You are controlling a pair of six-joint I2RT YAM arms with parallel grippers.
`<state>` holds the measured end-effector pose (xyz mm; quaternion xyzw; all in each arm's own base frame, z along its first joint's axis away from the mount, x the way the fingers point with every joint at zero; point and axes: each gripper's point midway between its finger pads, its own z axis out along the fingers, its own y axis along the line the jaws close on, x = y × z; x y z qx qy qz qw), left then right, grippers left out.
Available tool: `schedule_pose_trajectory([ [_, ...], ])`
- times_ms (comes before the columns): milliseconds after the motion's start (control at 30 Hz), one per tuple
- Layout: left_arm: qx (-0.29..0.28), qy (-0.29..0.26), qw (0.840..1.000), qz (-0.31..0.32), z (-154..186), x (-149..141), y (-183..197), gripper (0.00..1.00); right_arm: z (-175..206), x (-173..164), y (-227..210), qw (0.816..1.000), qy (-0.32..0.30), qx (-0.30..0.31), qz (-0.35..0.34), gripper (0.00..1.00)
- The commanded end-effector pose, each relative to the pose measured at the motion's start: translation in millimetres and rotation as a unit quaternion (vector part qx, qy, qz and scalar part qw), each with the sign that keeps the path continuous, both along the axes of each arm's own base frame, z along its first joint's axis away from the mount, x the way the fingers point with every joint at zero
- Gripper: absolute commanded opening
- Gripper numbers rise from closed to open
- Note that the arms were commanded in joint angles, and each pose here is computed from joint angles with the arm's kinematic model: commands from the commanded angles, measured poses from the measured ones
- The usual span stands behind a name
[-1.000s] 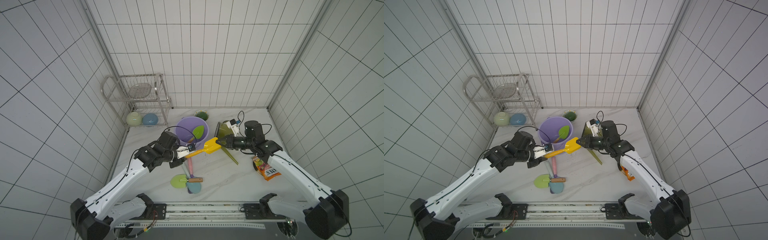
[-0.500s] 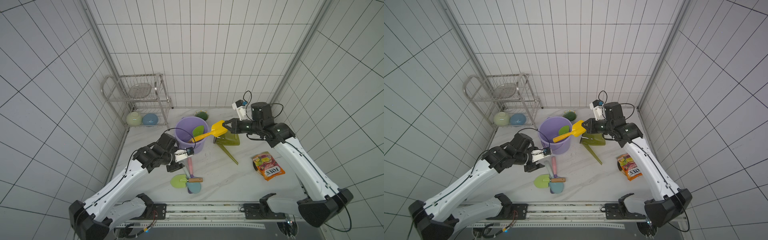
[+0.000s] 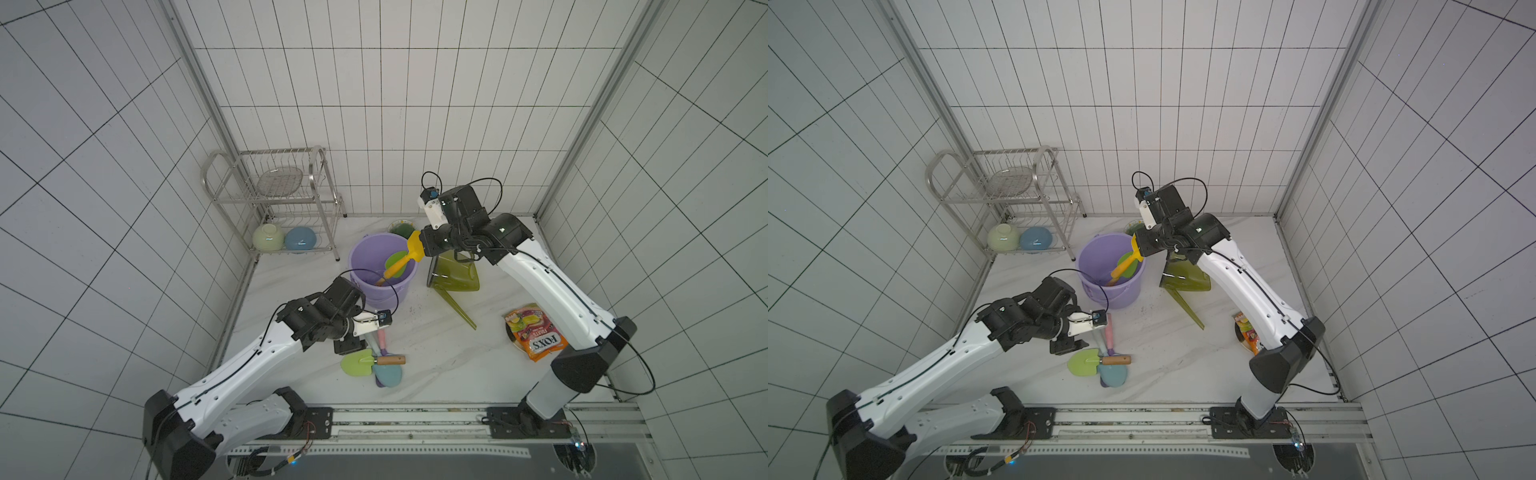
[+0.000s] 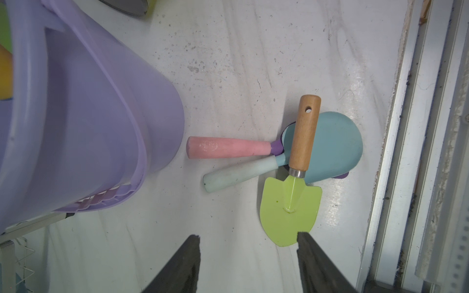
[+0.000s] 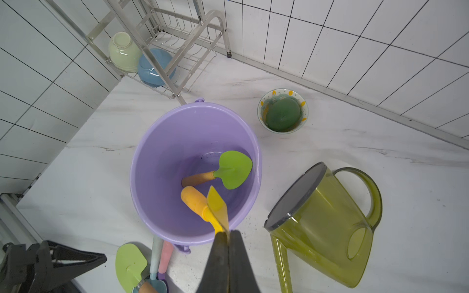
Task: Organize the gardening tools
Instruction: Place the gardening tool in the container.
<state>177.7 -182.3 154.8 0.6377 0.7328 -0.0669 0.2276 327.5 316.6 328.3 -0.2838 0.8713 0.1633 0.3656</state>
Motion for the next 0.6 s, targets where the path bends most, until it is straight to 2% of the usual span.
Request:
schedule_pose_trajectory([
  [0,0.017,-0.006,1.0,0.002,-5.9,2.5,1.7,0.62,-9.1,2.7,9.0,0.999,-0.005,-0.033,0.012,0.0],
  [300,0.037,-0.001,0.999,0.003,-16.8,2.1,1.8,0.61,-56.9,3.5,49.1,0.997,0.032,-0.055,0.045,0.0],
  [567,0.038,-0.001,0.999,-0.001,-18.9,0.8,-1.1,0.61,-94.6,5.4,67.1,0.994,0.062,-0.066,0.054,0.0],
])
